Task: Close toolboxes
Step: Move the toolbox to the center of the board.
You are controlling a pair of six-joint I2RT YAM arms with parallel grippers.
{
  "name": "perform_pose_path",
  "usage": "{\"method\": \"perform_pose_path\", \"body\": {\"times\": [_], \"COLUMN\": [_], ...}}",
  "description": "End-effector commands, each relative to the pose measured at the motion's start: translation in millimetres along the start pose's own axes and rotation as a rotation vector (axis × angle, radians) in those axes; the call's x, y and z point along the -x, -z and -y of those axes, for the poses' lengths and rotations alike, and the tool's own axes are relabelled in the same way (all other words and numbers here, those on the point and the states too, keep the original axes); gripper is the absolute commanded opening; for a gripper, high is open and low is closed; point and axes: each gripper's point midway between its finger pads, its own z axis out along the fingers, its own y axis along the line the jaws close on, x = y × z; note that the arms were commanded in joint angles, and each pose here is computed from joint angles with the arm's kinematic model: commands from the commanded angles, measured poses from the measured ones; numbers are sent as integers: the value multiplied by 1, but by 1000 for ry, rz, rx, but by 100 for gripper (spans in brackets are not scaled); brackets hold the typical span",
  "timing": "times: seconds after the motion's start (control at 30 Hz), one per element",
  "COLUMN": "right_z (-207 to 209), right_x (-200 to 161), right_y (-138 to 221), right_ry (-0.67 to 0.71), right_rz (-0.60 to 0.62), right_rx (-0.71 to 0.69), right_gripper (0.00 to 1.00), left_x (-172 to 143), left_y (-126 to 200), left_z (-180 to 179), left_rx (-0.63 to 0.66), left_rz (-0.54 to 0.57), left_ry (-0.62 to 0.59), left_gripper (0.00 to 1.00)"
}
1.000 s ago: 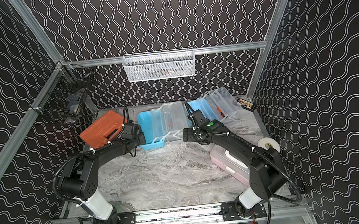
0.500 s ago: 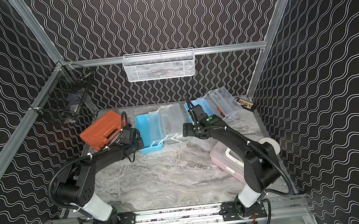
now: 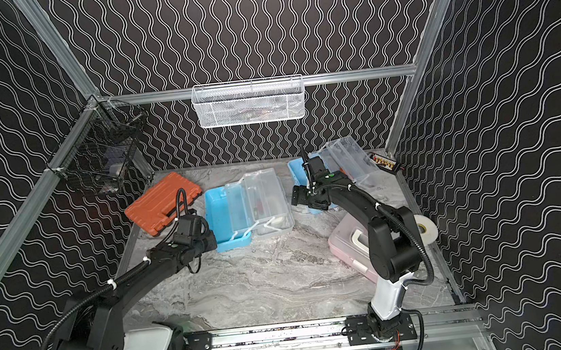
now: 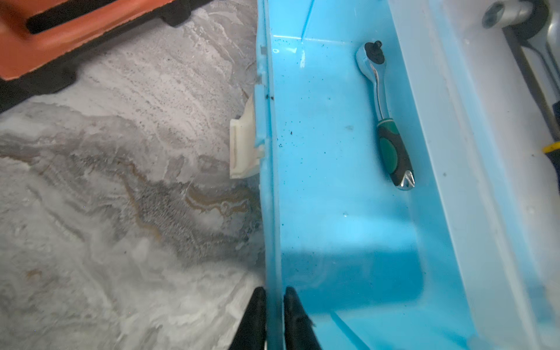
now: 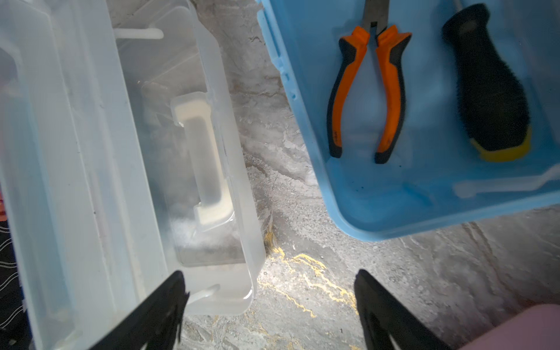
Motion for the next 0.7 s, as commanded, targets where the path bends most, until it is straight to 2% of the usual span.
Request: {"method": "perform_pose_path", "body": {"times": [0.0, 0.2, 0.53, 0.67], "right_z": [-8, -3, -12, -14], "right_x": [-3, -23, -38, -43], "right_y": [-6, -28, -46, -58], "right_ry": [8, 10, 9, 16], "right_rz": [-16, -75, -104, -126], "right_rx": [56, 38, 50, 31], "right_gripper": [85, 70, 63, 52], "left_x": [-17, -23, -26, -26], "left_y": [5, 2, -1, -1], "left_z": [-12, -10, -8, -6], "left_rx": [34, 17, -5, -14], "left_rz": [-41, -54, -52, -50], "left_ry": [18, 21, 29, 32], "left_gripper": [18, 18, 18, 18]}}
